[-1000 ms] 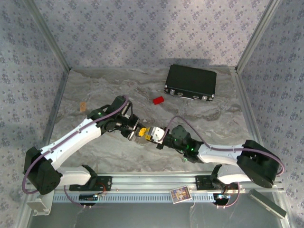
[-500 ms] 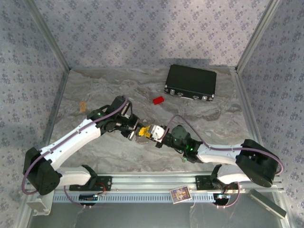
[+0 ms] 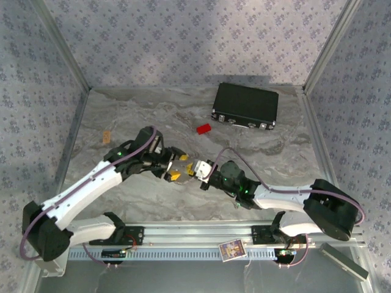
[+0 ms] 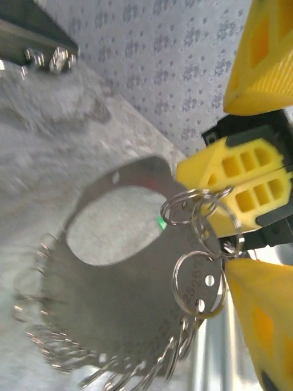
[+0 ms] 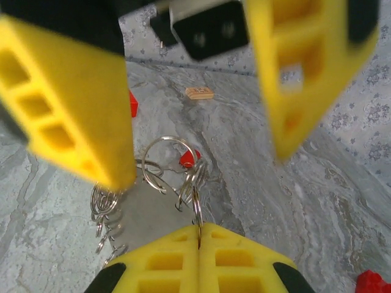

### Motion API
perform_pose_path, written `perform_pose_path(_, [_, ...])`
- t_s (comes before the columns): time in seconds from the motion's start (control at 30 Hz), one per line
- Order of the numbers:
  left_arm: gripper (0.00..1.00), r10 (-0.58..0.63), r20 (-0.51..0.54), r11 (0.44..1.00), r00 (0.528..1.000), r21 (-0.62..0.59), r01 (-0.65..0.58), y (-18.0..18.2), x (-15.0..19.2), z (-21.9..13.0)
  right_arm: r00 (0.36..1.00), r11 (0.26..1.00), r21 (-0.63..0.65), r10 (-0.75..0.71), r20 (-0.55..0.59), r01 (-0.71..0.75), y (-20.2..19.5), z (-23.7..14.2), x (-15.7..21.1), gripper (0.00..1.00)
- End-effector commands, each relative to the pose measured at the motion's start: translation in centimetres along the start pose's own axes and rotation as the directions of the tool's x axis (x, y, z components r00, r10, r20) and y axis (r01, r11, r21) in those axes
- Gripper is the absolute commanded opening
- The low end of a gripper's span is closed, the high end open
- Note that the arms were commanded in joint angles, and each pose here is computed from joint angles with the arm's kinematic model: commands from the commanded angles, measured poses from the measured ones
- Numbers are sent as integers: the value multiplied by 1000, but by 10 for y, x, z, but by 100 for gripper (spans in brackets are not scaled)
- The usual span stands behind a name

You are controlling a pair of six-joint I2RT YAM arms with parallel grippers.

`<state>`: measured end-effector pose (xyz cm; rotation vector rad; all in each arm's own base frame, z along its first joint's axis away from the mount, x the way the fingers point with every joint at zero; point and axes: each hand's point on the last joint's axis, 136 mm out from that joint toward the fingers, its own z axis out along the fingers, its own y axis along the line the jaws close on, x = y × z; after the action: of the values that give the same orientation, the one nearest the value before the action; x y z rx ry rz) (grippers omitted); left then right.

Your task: Put the keys on the keyring

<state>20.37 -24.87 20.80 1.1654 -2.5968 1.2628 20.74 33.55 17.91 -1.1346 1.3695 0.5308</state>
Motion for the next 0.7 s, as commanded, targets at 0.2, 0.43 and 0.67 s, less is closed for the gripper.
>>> perform_pose_path(0.2, [77, 505, 440, 779, 743, 140, -612, -89, -54, -80, 996, 997, -70, 35, -83, -40, -6, -8, -13, 0])
perform_pose_path(0.43, [72, 850, 482, 318, 214, -144, -937, -109, -56, -83, 969, 984, -170, 11, -246, -54, -7, -23, -10, 0])
perform_pose_path(0.67, [69, 829, 544, 6, -128, -239, -971, -91, -55, -69, 916, 961, -273, -70, -396, -45, -12, -42, -8, 0])
